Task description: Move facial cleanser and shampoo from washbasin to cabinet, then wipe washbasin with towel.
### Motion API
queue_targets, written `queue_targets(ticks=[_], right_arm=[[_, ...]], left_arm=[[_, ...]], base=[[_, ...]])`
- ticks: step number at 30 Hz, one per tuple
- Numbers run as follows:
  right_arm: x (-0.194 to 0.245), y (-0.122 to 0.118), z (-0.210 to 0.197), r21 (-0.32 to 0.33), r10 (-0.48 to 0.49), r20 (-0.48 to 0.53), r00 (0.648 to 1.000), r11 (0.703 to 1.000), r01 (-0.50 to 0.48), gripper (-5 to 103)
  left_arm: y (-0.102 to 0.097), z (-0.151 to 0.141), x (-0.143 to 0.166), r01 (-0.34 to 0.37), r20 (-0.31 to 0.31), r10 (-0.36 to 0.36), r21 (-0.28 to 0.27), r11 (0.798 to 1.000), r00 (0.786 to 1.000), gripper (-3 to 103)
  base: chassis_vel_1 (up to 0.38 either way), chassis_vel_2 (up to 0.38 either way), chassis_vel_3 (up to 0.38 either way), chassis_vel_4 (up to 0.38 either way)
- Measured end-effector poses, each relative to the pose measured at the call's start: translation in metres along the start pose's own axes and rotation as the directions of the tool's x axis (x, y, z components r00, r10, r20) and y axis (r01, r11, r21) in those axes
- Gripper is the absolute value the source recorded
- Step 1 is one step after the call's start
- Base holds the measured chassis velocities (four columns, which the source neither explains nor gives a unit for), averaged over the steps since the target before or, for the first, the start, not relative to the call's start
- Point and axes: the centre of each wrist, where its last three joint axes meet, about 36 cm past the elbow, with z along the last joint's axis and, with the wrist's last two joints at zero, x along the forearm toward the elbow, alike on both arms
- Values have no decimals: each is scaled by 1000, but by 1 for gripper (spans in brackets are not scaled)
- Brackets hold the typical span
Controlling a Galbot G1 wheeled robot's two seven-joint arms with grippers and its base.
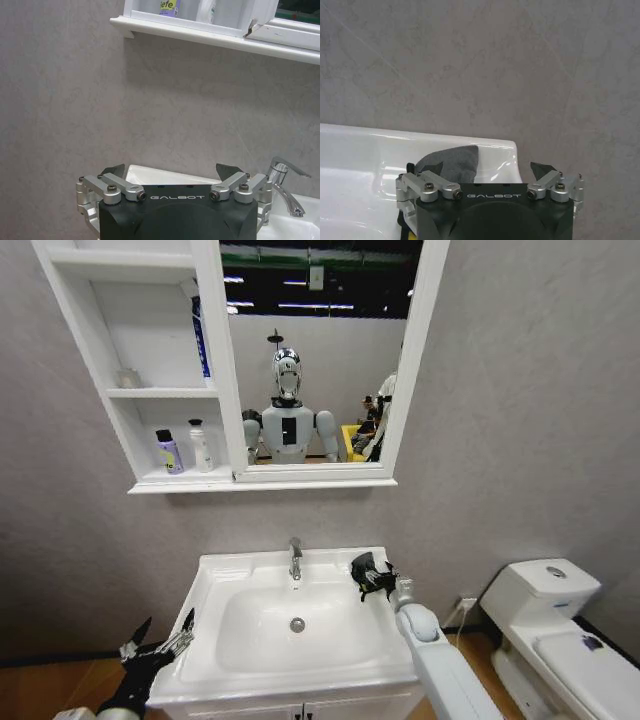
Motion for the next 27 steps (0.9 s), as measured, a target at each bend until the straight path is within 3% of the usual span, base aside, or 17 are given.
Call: queue_targets(ticks=[3,7,8,9,14,20,27], right_arm=[[25,-1,-12,8,24,30,999,1000,-24,99],[61,0,-25,6,39,64,997,999,-39,100],[78,2,-29,3,47,80,996,999,-47,100],[142,12,-36,-8,88,114,990,996,-88,100],[215,32,-52,-11,103,148,984,995,-103,100],[257,48,-62,7,103,172,980,994,-106,100],[262,52,-62,7,104,192,976,994,-107,100]], left_arm=[[0,0,0,0,0,0,0,1000,1000,100],[0,0,0,0,0,0,0,1000,1000,100],[0,0,0,0,0,0,0,1000,1000,100],[0,0,0,0,0,0,0,1000,1000,100],[0,0,0,0,0,0,0,1000,1000,100],[0,0,0,0,0,0,0,1000,1000,100],[0,0,0,0,0,0,0,1000,1000,100]], base=[[0,0,0,0],[0,0,0,0],[0,0,0,0],[0,0,0,0],[0,0,0,0],[0,0,0,0],[45,-37,-25,64]])
